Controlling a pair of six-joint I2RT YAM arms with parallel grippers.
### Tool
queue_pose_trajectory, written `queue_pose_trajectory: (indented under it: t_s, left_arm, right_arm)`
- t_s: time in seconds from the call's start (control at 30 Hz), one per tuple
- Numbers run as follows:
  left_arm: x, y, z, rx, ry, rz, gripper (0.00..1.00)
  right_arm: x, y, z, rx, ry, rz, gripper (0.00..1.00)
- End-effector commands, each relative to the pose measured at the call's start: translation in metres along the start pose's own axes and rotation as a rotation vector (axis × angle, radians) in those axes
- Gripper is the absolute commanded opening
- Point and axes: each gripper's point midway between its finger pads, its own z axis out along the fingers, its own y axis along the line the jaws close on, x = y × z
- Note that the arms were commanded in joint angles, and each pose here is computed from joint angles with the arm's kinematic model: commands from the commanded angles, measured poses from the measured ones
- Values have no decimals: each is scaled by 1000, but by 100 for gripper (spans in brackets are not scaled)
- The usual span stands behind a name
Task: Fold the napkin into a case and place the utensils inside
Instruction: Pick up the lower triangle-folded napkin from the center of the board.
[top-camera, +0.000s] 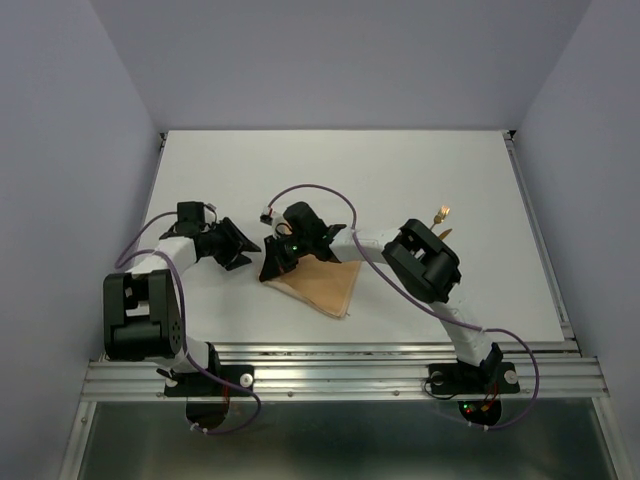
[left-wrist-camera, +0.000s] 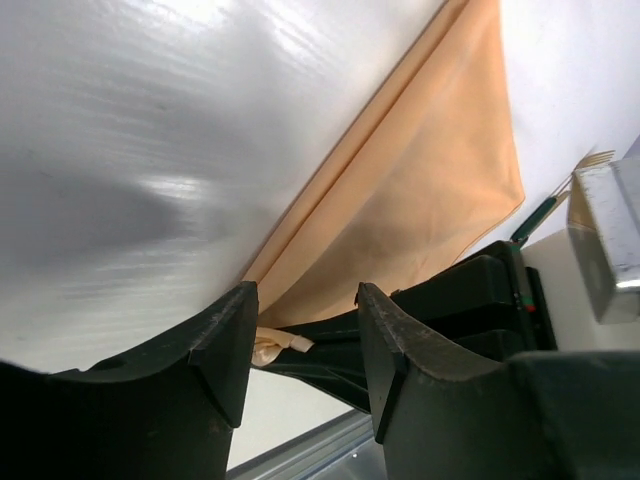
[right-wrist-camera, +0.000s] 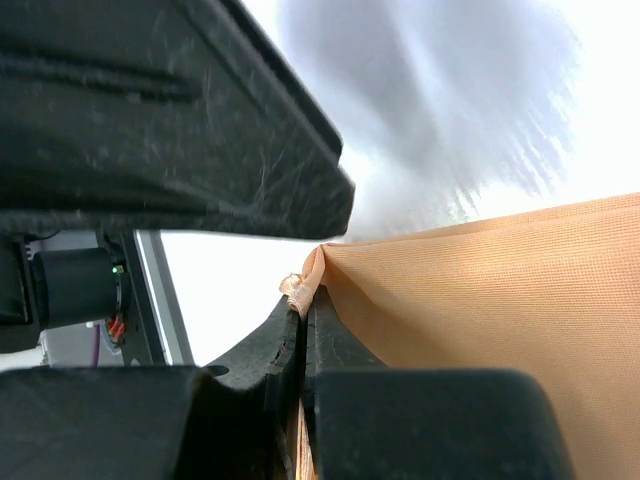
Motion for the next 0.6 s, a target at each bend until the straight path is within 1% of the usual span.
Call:
queue_pose_trajectory:
  t_s: [0.0, 0.07, 0.1, 0.13, 0.2, 0.23, 0.27, 0.3, 0.33, 0.37, 0.57]
  left_arm:
    - [-8, -12, -7, 18, -27, 22, 53]
    - [-9, -17, -4, 37, -23, 23, 50]
    - [-9, -18, -2, 43, -7, 24, 46]
    - [-6, -21, 1, 46, 7, 34, 44]
    - [-4, -24, 4, 53, 26, 44, 36]
    - [-2, -23, 9, 50, 43, 41, 30]
    - [1, -26, 12, 54, 56, 51, 26]
    - [1, -27, 13, 58, 63, 48, 24]
    - [2, -26, 16, 56, 69, 44, 21]
    - [9, -32, 20, 62, 88, 67, 20]
    - [16, -38, 28, 72, 116, 84, 19]
  right_arm:
    - [-23, 36, -16, -81, -52, -72, 1]
    - [-18, 36, -18, -77, -47, -66, 1]
    - [-18, 36, -18, -77, -47, -68, 1]
    - [-17, 36, -19, -77, -48, -70, 1]
    - [-12, 35, -20, -80, -39, -66, 1]
    - [-11, 35, -20, -80, -38, -66, 1]
    - [-10, 35, -21, -80, -37, -67, 1]
    - [-9, 34, -21, -78, -34, -65, 1]
    - [-9, 35, -21, -79, -35, -66, 1]
    - [-8, 34, -21, -76, -33, -64, 1]
    - [-8, 34, -21, -76, -33, -64, 1]
